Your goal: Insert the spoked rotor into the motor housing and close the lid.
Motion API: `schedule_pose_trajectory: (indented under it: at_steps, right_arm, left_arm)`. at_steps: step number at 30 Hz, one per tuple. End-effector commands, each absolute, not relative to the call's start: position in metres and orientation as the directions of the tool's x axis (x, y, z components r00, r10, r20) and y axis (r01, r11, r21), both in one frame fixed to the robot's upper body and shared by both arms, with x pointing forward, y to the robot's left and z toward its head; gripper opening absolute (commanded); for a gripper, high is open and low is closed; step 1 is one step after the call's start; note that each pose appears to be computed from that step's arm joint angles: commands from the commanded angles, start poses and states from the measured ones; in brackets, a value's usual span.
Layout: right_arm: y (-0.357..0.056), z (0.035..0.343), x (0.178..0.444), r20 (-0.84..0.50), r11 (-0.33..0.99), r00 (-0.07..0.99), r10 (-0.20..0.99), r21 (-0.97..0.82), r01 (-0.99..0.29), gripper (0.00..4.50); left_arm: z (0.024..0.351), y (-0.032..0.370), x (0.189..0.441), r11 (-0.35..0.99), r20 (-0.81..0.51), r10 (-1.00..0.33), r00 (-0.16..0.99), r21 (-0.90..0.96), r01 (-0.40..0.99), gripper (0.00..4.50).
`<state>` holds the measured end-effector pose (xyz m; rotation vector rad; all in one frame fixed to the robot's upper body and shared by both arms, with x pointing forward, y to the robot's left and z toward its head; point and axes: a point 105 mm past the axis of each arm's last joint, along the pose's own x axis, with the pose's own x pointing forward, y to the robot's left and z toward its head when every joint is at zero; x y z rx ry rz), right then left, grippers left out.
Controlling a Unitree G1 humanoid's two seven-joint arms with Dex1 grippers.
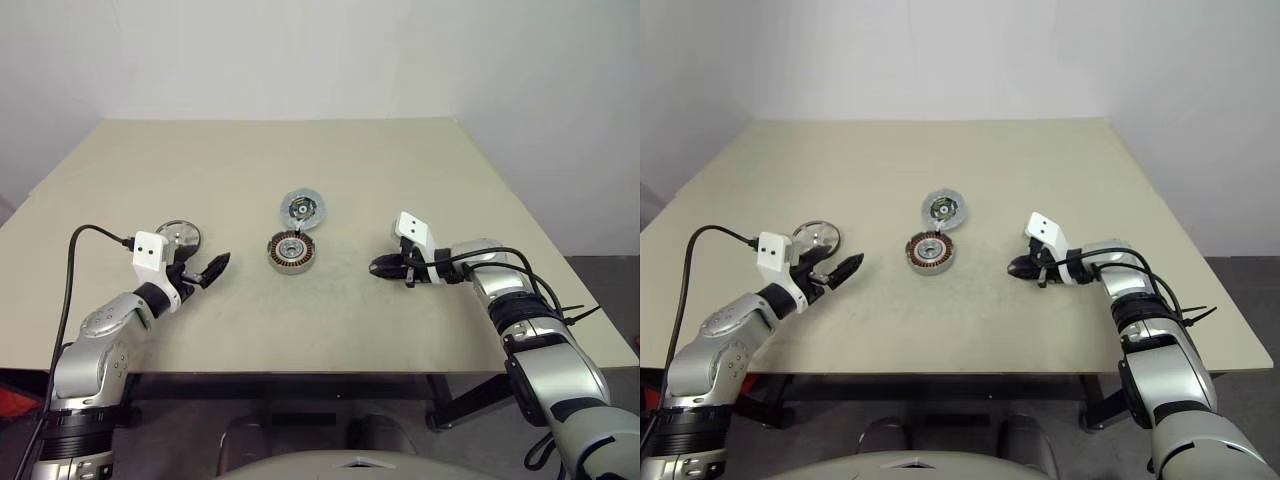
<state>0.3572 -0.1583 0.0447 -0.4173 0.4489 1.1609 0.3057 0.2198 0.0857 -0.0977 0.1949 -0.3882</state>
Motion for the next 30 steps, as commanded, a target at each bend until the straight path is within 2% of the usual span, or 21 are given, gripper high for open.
schedule_pose_trajectory:
  at_steps: [1, 6, 15, 30]
  right_arm:
    - [-0.138, 0.069, 0.369, -0.476, 0.331, 0.356, 0.804, -0.139, -0.933, 0.59]
    - [-0.076, 0.107, 0.364, -0.369, 0.193, 0.254, 0.894, -0.195, -0.962, 0.59]
    - [-0.021, 0.119, 0.368, -0.344, 0.144, 0.214, 0.914, -0.218, -0.965, 0.59]
    - [-0.001, 0.099, 0.385, -0.39, 0.184, 0.258, 0.884, -0.218, -0.959, 0.59]
  left_arm:
    - [0.104, 0.221, 0.31, 0.924, -0.115, -0.38, 0.918, -0.085, 0.372, 4.5]
    - [0.101, 0.213, 0.312, 0.918, -0.117, -0.395, 0.911, -0.095, 0.386, 4.5]
    - [0.099, 0.206, 0.309, 0.913, -0.113, -0.405, 0.907, -0.107, 0.394, 4.5]
    - [0.097, 0.202, 0.302, 0.918, -0.117, -0.393, 0.912, -0.116, 0.38, 4.5]
